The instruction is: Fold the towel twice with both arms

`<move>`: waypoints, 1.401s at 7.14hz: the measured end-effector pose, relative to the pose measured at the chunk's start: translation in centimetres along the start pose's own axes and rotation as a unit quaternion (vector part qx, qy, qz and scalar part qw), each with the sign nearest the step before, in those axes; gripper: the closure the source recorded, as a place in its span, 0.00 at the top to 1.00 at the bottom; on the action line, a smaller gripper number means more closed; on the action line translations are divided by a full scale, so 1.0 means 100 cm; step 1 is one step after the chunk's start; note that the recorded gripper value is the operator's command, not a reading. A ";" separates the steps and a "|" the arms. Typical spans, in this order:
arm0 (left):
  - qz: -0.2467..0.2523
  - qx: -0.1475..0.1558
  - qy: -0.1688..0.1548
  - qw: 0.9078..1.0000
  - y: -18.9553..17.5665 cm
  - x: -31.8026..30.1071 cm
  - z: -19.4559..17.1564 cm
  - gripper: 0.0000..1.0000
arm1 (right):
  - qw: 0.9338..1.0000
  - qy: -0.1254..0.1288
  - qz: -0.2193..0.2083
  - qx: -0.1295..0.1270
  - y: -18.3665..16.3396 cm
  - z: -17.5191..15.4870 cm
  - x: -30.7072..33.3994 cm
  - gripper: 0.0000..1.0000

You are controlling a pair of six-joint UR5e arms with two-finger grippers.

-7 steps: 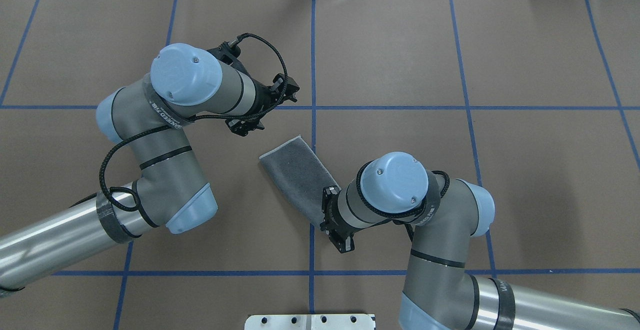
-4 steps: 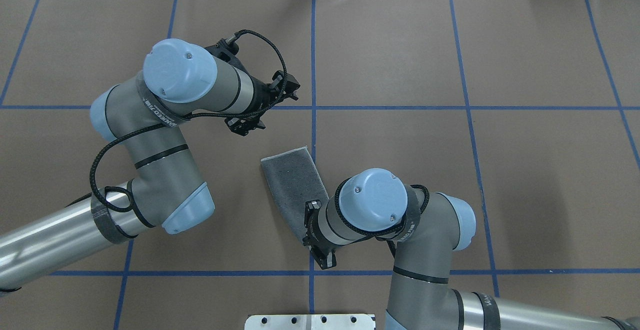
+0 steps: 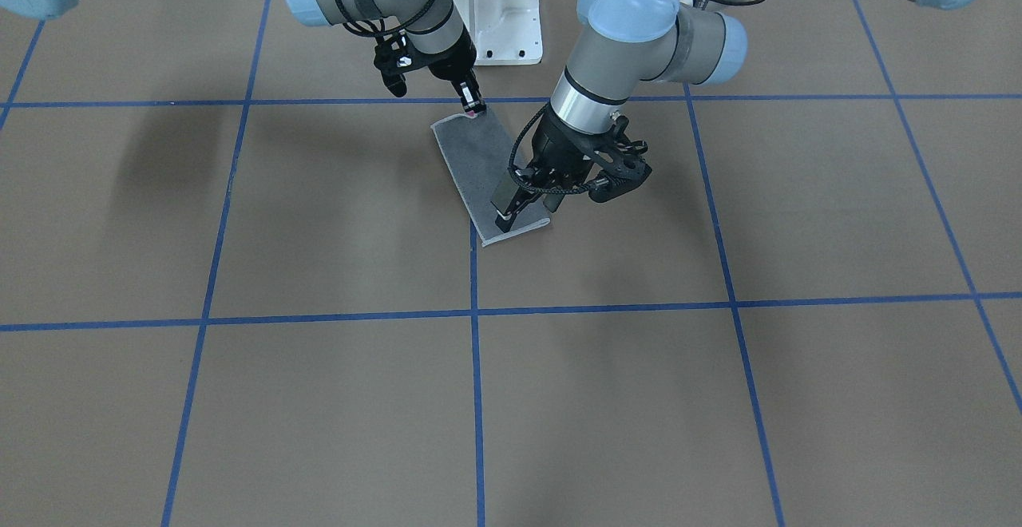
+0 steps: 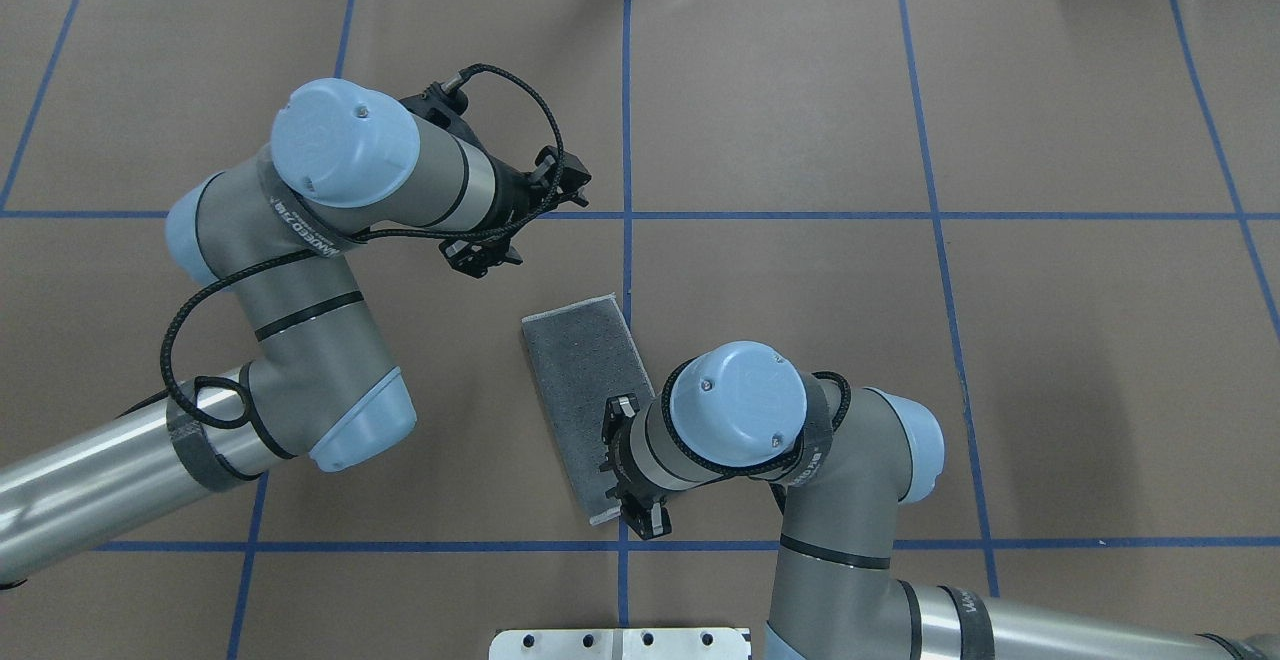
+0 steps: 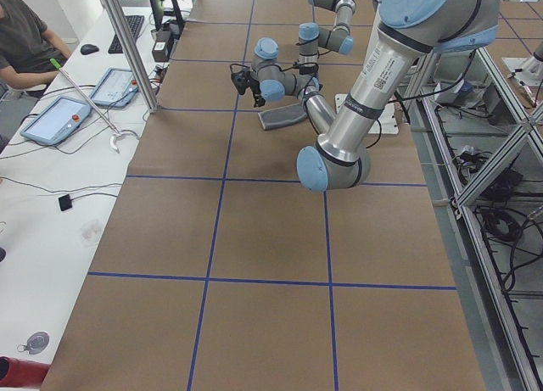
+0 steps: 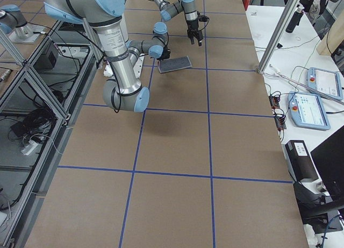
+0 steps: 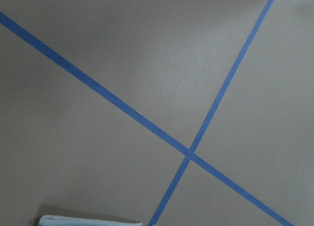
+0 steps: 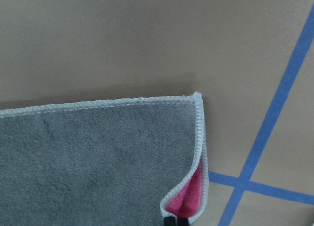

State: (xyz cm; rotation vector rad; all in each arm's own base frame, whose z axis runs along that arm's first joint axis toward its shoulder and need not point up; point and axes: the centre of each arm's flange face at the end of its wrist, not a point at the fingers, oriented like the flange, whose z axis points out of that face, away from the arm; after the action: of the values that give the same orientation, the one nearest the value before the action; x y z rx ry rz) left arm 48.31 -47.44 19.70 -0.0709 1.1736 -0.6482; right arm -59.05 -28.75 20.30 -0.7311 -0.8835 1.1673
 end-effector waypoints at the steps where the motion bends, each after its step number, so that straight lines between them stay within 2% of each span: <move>1: -0.007 -0.005 -0.001 1.000 0.001 -0.017 -0.009 1.00 | 1.000 -0.002 0.002 -0.001 -0.012 -0.011 -0.012 1.00; 3: -0.050 -0.017 -0.005 0.999 0.018 -0.048 -0.018 0.99 | 1.000 -0.014 -0.020 0.003 -0.066 -0.050 -0.066 1.00; 5: -0.087 -0.027 -0.016 0.996 0.083 -0.085 -0.003 0.91 | 0.997 -0.041 -0.050 0.028 -0.128 -0.088 -0.128 1.00; 6: -0.099 -0.029 -0.021 0.994 0.121 -0.101 0.007 0.88 | 0.996 -0.046 -0.066 0.042 -0.150 -0.093 -0.148 1.00; 8: -0.130 -0.045 -0.040 0.990 0.182 -0.129 0.022 0.86 | 0.994 -0.045 -0.086 0.058 -0.173 -0.089 -0.166 1.00; 10: -0.156 -0.048 -0.048 0.985 0.213 -0.142 0.028 0.82 | 0.993 -0.045 -0.089 0.060 -0.176 -0.089 -0.169 1.00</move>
State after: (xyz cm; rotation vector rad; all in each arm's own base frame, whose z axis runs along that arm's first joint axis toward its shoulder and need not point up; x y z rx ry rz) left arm 56.76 -23.64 24.64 -0.3693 1.1093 -0.8545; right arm -45.75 -49.73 27.75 -0.4941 -0.9258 1.0918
